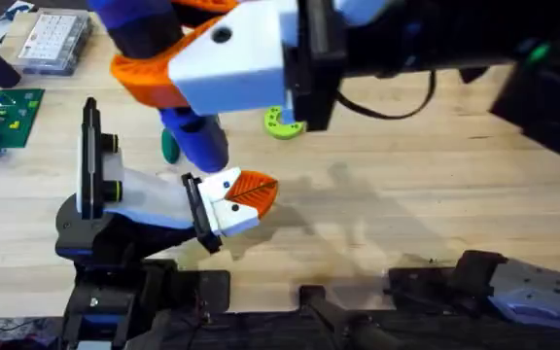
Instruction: Pick up the gripper from the table and insert it into the empty holder that is missing its gripper. Then pick up a screw, insert it into the mounting hole, and use the screwdriver to tighten it. Finally, clean up the table by picking up the vegetable and placing it into the bucket.
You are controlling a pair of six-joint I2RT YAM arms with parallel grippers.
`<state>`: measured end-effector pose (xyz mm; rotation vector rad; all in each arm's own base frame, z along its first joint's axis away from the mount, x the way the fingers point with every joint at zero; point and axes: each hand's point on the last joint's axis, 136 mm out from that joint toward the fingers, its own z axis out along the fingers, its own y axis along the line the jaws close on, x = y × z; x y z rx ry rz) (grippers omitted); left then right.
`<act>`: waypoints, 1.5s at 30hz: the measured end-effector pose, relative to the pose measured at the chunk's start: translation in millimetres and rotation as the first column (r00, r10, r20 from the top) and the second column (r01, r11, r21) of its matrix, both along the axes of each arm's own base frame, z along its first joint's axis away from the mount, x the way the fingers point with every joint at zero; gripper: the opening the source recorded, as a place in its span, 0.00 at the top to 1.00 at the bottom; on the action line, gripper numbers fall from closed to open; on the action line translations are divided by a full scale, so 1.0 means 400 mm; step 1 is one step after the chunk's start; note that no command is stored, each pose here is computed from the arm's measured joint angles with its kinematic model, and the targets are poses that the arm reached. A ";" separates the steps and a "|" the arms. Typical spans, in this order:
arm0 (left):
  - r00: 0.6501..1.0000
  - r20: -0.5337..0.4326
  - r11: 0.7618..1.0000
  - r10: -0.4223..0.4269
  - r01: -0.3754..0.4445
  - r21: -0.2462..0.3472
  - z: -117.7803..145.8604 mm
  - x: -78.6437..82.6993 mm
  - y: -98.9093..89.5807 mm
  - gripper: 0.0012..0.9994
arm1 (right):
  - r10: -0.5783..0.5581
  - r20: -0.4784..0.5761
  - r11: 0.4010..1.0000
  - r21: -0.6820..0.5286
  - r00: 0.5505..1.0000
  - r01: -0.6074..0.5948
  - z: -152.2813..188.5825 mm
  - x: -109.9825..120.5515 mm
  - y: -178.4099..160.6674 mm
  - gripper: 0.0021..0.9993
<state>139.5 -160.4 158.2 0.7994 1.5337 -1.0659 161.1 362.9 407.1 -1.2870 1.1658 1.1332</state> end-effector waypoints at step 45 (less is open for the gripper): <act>1.000 0.000 1.000 0.000 0.000 0.000 0.000 0.000 0.000 0.99 | -0.032 -0.124 0.996 -0.085 0.992 0.022 -0.099 0.060 0.033 0.95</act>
